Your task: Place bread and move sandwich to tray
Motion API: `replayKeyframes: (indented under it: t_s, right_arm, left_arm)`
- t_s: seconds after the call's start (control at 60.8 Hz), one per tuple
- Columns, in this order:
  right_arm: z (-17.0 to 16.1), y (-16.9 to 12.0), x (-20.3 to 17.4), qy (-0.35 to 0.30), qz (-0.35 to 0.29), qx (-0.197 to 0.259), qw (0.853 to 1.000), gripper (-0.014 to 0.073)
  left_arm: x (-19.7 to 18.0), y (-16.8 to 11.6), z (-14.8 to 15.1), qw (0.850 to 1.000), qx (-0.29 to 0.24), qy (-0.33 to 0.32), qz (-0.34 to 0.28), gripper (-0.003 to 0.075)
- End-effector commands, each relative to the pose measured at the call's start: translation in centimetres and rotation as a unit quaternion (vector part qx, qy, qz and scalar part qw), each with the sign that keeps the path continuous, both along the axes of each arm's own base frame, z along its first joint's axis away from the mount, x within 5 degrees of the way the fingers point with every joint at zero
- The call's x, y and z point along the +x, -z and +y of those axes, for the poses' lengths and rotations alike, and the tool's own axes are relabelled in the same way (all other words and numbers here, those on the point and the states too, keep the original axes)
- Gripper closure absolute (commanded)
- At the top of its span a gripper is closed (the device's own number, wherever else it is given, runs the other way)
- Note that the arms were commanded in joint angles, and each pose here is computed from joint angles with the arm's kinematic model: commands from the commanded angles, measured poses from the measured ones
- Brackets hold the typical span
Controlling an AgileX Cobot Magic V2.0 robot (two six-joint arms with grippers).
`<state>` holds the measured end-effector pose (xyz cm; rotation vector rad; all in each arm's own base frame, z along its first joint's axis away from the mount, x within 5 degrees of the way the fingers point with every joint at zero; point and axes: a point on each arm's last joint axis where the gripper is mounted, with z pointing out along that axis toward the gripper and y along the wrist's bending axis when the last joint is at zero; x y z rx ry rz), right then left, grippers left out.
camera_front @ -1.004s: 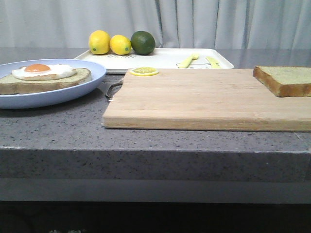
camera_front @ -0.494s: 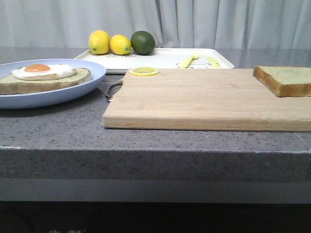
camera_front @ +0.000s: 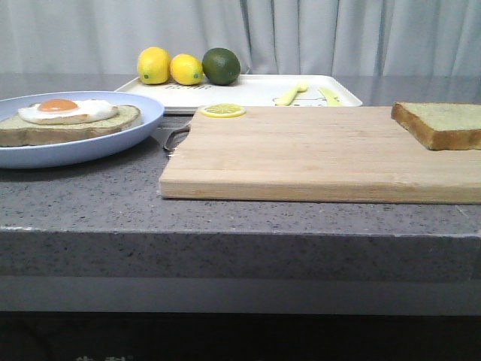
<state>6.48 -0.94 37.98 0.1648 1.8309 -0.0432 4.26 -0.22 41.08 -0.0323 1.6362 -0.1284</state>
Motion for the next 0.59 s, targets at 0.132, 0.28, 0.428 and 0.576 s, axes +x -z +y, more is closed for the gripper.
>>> replayKeyframes:
  t_s: [0.132,0.28,0.428,0.576]
  right_arm:
    - [-0.3,-0.7,2.6,0.003,0.02,-0.01,1.0,0.0663]
    - [-0.3,0.0,3.3,0.006,0.06,-0.008,0.998,0.0663]
    - [-0.4,0.5,3.6,0.004,0.086,-0.025,0.996,0.0583]
    - [-0.5,0.6,3.5,0.002,0.097,-0.034,0.995,0.0239]
  left_arm:
    - [1.5,-0.6,-0.2,1.0,-0.006,0.008,-0.01,0.0738]
    - [2.3,0.2,-0.3,1.0,-0.001,0.006,0.01,0.0738]
    - [2.9,1.0,-0.3,0.999,0.005,0.004,0.032,0.0707]
    - [3.2,1.0,-0.2,0.999,0.014,-0.001,0.036,0.0466]
